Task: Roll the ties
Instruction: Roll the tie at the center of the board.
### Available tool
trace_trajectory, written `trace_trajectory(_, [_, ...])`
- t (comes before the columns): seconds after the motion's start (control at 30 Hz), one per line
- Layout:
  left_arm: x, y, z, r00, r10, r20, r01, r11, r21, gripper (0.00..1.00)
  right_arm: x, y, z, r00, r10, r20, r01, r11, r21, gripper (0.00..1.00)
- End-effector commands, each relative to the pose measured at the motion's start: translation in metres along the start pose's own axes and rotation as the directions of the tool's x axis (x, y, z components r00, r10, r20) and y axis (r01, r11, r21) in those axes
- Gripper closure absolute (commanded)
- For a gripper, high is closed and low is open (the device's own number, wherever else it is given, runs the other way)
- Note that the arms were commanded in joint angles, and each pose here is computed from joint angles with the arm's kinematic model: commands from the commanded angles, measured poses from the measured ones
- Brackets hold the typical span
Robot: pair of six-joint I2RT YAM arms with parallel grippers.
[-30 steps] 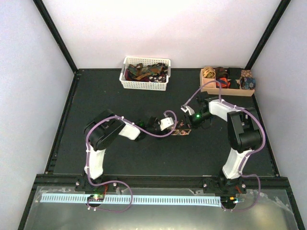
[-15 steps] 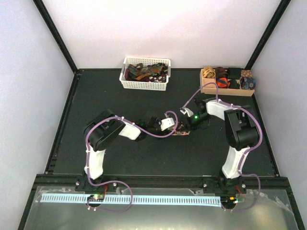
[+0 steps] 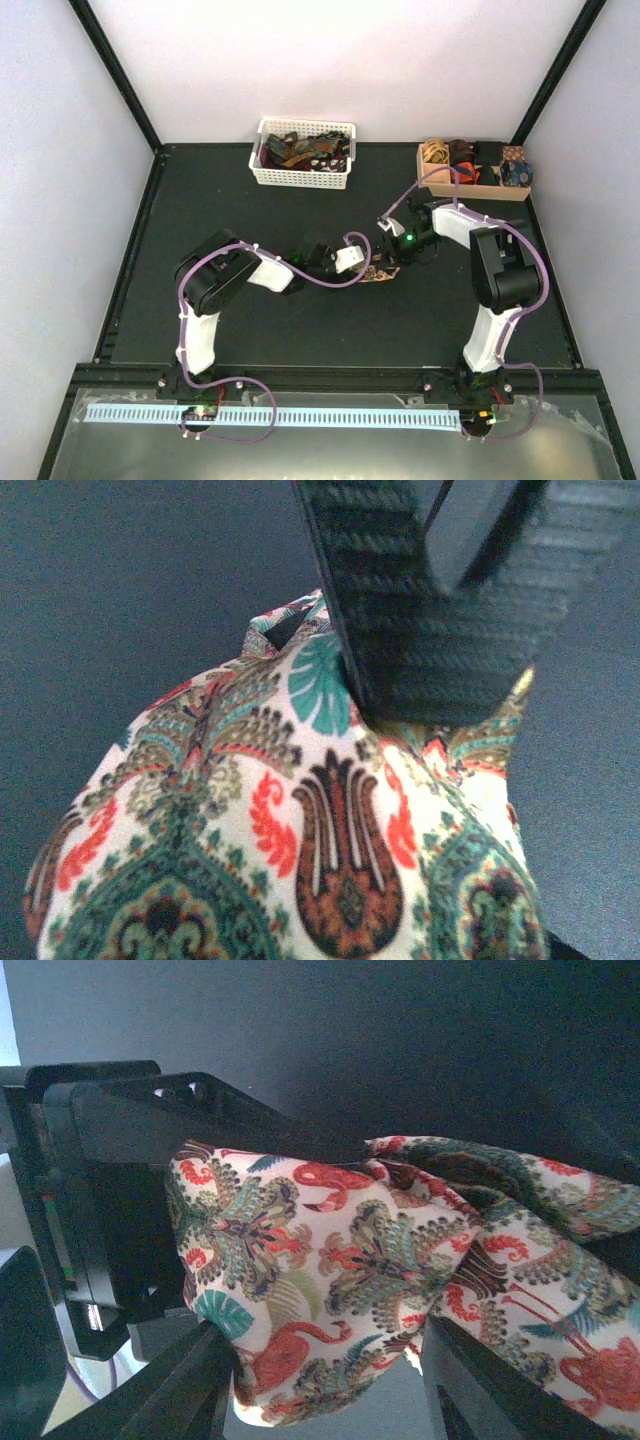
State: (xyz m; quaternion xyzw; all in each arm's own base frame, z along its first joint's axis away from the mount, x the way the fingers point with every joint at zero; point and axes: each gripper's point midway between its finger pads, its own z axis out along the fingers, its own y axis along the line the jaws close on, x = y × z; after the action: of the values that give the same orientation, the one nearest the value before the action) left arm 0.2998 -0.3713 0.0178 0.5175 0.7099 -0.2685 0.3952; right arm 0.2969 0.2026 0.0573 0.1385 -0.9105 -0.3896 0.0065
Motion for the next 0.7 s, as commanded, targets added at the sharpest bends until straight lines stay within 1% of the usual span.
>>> trace_trajectory(0.0, [0.060, -0.021, 0.002, 0.978, -0.036, -0.205, 0.046, 0.998, 0.046, 0.53, -0.004, 0.012, 0.007, 1.000, -0.018, -0.002, 0.018, 0.999, -0.043, 0.44])
trace_trajectory(0.07, [0.060, -0.021, 0.002, 0.978, -0.038, -0.205, 0.048, 0.998, 0.046, 0.53, -0.002, 0.018, 0.007, 1.000, -0.024, -0.013, 0.023, 0.997, -0.073, 0.39])
trace_trajectory(0.13, [0.060, -0.022, 0.002, 0.978, -0.038, -0.205, 0.048, 0.998, 0.048, 0.53, 0.000, 0.024, 0.003, 0.999, -0.037, -0.019, 0.035, 0.996, -0.084, 0.29])
trace_trajectory(0.2, [0.061, -0.023, 0.001, 0.978, -0.037, -0.207, 0.048, 0.998, 0.049, 0.53, 0.002, 0.027, -0.003, 0.998, -0.054, -0.018, 0.053, 0.996, -0.069, 0.27])
trace_trajectory(0.27, [0.061, -0.023, 0.001, 0.977, -0.037, -0.209, 0.048, 0.998, 0.049, 0.53, 0.002, 0.025, -0.008, 0.998, -0.060, -0.013, 0.060, 0.998, -0.031, 0.28])
trace_trajectory(0.4, [0.062, -0.023, 0.002, 0.977, -0.037, -0.209, 0.048, 0.998, 0.048, 0.53, 0.001, 0.013, -0.015, 0.999, -0.044, -0.013, 0.044, 0.998, 0.034, 0.35])
trace_trajectory(0.5, [0.064, -0.023, 0.001, 0.976, -0.038, -0.214, 0.050, 0.998, 0.049, 0.53, -0.005, 0.009, -0.022, 0.999, -0.049, 0.004, 0.048, 0.996, 0.071, 0.36])
trace_trajectory(0.57, [0.065, -0.024, 0.001, 0.976, -0.037, -0.215, 0.049, 0.997, 0.051, 0.53, -0.011, 0.014, -0.028, 0.998, -0.061, 0.026, 0.059, 0.996, 0.068, 0.36])
trace_trajectory(0.67, [0.065, -0.024, 0.002, 0.976, -0.036, -0.216, 0.048, 0.998, 0.051, 0.53, -0.015, 0.024, -0.026, 0.997, -0.056, 0.051, 0.055, 0.998, 0.019, 0.37])
